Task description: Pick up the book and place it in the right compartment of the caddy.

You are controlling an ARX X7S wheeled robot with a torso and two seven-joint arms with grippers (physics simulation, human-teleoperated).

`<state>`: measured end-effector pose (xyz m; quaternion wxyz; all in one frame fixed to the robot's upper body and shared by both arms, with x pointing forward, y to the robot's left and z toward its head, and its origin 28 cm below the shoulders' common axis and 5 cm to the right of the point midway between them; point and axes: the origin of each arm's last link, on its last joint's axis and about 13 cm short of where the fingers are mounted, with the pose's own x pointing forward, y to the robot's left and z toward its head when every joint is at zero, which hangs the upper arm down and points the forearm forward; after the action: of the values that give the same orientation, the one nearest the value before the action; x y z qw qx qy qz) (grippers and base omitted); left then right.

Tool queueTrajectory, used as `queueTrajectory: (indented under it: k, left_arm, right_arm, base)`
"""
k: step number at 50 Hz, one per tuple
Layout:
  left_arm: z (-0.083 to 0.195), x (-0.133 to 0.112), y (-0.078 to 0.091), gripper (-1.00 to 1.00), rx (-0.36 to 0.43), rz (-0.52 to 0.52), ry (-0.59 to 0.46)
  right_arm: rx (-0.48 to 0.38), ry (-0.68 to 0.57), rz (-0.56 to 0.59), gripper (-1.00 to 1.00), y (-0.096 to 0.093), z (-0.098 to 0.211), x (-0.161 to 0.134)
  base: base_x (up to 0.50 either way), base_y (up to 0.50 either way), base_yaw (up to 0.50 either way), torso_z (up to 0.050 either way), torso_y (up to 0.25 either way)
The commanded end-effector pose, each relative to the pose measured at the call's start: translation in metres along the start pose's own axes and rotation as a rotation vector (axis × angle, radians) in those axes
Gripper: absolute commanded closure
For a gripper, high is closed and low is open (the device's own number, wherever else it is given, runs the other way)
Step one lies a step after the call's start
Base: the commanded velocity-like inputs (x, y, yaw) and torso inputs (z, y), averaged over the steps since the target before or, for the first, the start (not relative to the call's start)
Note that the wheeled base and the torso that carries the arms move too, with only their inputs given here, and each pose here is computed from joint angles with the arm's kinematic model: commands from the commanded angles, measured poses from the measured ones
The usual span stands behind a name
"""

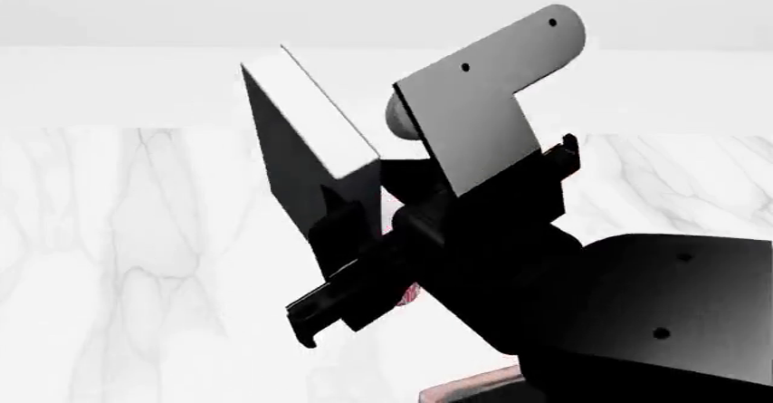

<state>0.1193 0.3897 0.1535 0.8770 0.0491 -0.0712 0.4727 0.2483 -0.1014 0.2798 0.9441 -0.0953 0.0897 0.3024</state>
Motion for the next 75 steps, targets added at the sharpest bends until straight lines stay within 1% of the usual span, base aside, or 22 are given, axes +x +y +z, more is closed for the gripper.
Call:
queueTrajectory:
  k: [1, 5, 6, 7, 9, 10, 11, 14, 16, 18, 19, 20, 22, 23, 30, 35, 39, 43, 49, 59, 65, 75]
  left_arm:
    - [-0.003, -0.001, 0.004, -1.0, 0.002, 0.022, 0.005]
    - [-0.003, -0.001, 0.005, -1.0, 0.001, 0.024, 0.005]
    - [-0.003, -0.001, 0.005, -1.0, 0.001, 0.025, 0.005]
    - [-0.002, -0.001, 0.005, -1.0, 0.0, 0.025, 0.004]
    - [-0.002, -0.002, 0.004, -1.0, 0.002, 0.023, 0.004]
    - [-0.002, -0.002, 0.004, -1.0, -0.001, 0.022, 0.002]
    - [-0.001, -0.002, 0.004, -1.0, -0.001, 0.021, 0.001]
    - [0.0, -0.002, 0.004, -1.0, -0.002, 0.02, 0.0]
    - [0.0, -0.002, 0.004, -1.0, -0.003, 0.021, 0.0]
    - [0.0, -0.002, 0.004, -1.0, -0.004, 0.021, 0.0]
    - [0.0, -0.002, 0.004, -1.0, -0.003, 0.02, 0.001]
    - [0.0, -0.002, 0.004, -1.0, -0.005, 0.018, 0.001]
    - [0.0, -0.002, 0.005, -1.0, -0.006, 0.019, 0.0]
    - [0.0, -0.002, 0.005, -1.0, -0.009, 0.018, 0.0]
    - [0.002, -0.002, 0.005, -1.0, -0.018, 0.011, 0.001]
    - [0.001, -0.002, 0.004, -1.0, -0.02, 0.011, 0.006]
    - [0.001, -0.002, 0.004, -1.0, -0.019, 0.01, 0.007]
    - [0.001, -0.002, 0.004, -1.0, -0.018, 0.01, 0.007]
    - [0.0, -0.002, 0.003, -1.0, -0.016, 0.008, 0.009]
    - [-0.001, -0.002, 0.003, -1.0, -0.015, 0.007, 0.011]
    - [-0.002, -0.002, 0.004, -1.0, -0.015, 0.009, 0.012]
    - [-0.002, -0.002, 0.002, -1.0, -0.014, 0.006, 0.012]
  right_arm:
    - [0.16, -0.145, -0.288, 1.0, -0.032, 0.017, -0.03]
    - [0.178, -0.128, -0.378, 1.0, -0.039, 0.013, -0.041]
    - [0.185, -0.125, -0.37, 1.0, -0.039, 0.012, -0.043]
    - [0.185, -0.124, -0.429, 1.0, -0.043, 0.011, -0.046]
    - [0.212, -0.118, -0.425, 1.0, -0.045, 0.009, -0.049]
    - [0.206, -0.127, -0.484, 1.0, -0.048, 0.008, -0.052]
    - [0.242, -0.124, -0.473, 1.0, -0.049, 0.008, -0.054]
    - [0.239, -0.141, -0.536, 1.0, -0.053, 0.007, -0.06]
    - [0.205, -0.144, -0.644, 1.0, -0.057, 0.005, -0.066]
    - [0.247, -0.148, -0.638, 1.0, -0.058, 0.005, -0.07]
    - [0.219, -0.154, -0.712, 1.0, -0.059, 0.004, -0.075]
    - [0.229, -0.161, -0.744, 1.0, -0.061, 0.004, -0.079]
    - [0.272, -0.161, -0.74, 1.0, -0.061, 0.004, -0.087]
    - [0.263, -0.17, -0.78, 1.0, -0.061, 0.004, -0.093]
    - [0.288, -0.192, -0.879, 1.0, -0.064, 0.0, -0.119]
    - [0.32, -0.195, -0.948, 1.0, -0.069, -0.004, -0.129]
    - [0.31, -0.187, -1.014, 1.0, -0.07, -0.012, -0.137]
    - [0.329, -0.188, -1.048, 1.0, -0.069, -0.016, -0.146]
    - [0.3, -0.149, -1.121, 1.0, -0.066, -0.023, -0.157]
    - [0.326, -0.157, -1.152, 1.0, -0.066, -0.025, -0.167]
    - [0.381, -0.13, -1.23, 1.0, -0.07, -0.03, -0.174]
    - [0.392, -0.119, -1.265, 1.0, -0.074, -0.034, -0.177]
  base:
    - [0.0, 0.0, 0.0, 0.0, 0.0]
    - [0.0, 0.0, 0.0, 0.0, 0.003]
    - [0.0, 0.0, 0.0, 0.0, 0.0]
    - [0.0, 0.0, 0.0, 0.0, 0.0]
    - [0.0, 0.0, 0.0, 0.0, 0.0]
    - [0.0, 0.0, 0.0, 0.0, 0.0]
    - [0.0, 0.0, 0.0, 0.0, 0.0]
    - [0.0, 0.0, 0.0, 0.0, 0.003]
    - [0.0, 0.0, 0.0, 0.0, 0.0]
    - [0.0, 0.0, 0.0, 0.0, 0.0]
    - [0.0, 0.0, 0.0, 0.0, 0.011]
    - [0.0, 0.0, 0.0, 0.0, 0.0]
    - [0.0, 0.0, 0.0, 0.0, 0.0]
    - [0.0, 0.0, 0.0, 0.0, 0.0]
    - [0.0, 0.0, 0.0, 0.0, 0.001]
    - [0.0, 0.0, 0.0, 0.0, 0.002]
    - [0.0, 0.0, 0.0, 0.0, 0.003]
    - [0.0, 0.0, 0.0, 0.0, 0.0]
    - [0.0, 0.0, 0.0, 0.0, 0.002]
    - [0.0, 0.0, 0.0, 0.002, 0.001]
    - [0.0, 0.0, 0.0, 0.0, 0.002]
    - [0.0, 0.0, 0.0, 0.0, 0.001]
